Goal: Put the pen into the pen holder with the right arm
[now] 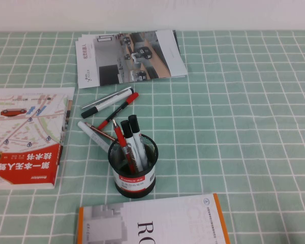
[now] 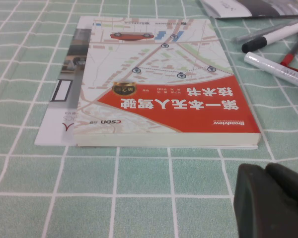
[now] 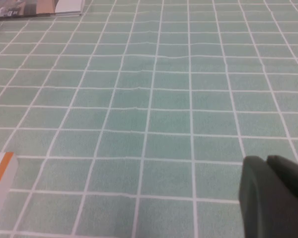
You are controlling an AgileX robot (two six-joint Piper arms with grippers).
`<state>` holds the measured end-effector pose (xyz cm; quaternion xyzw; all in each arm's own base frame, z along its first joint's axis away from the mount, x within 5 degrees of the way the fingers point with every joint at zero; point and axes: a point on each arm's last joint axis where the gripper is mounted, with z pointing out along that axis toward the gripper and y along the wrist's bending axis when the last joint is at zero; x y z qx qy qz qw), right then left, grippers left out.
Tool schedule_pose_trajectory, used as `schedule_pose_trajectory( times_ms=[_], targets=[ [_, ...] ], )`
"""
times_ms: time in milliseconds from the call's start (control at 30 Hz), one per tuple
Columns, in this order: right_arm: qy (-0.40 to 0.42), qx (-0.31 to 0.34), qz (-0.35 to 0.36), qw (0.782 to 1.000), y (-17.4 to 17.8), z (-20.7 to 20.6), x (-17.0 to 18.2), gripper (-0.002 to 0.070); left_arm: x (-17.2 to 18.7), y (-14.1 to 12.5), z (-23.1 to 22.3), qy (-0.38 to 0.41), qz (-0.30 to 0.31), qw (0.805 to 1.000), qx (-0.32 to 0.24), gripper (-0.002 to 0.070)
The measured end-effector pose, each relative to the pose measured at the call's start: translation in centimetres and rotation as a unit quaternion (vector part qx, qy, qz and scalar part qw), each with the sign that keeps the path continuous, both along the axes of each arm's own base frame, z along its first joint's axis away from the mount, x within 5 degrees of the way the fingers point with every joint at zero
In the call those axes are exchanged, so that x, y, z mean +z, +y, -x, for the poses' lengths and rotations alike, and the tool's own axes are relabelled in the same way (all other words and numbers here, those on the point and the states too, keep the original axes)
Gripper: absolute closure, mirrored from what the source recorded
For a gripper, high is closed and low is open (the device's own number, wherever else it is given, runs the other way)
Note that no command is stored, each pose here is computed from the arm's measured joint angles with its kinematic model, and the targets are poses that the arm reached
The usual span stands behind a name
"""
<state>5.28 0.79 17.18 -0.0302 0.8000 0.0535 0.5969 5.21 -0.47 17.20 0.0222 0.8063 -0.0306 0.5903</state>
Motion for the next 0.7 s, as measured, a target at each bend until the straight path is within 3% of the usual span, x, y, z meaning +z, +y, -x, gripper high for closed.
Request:
schedule_pose_trajectory(
  times_ms=[400, 533, 700],
  targets=[
    [-0.016, 0.000, -0.033, 0.999, 0.2, -0.1, 0.3, 0.0696, 0.0, 0.0, 0.0, 0.000, 0.000, 1.000, 0.000, 0.0679],
    [-0.057, -0.008, -0.147, 0.988, 0.4, -0.2, 1.4, 0.0696, 0.0, 0.0, 0.0, 0.000, 0.000, 1.000, 0.000, 0.0679],
    [-0.093, -0.031, -0.303, 0.948, 0.3, -0.3, 2.5, 0.0696, 0.0, 0.0, 0.0, 0.000, 0.000, 1.000, 0.000, 0.0679]
  ],
)
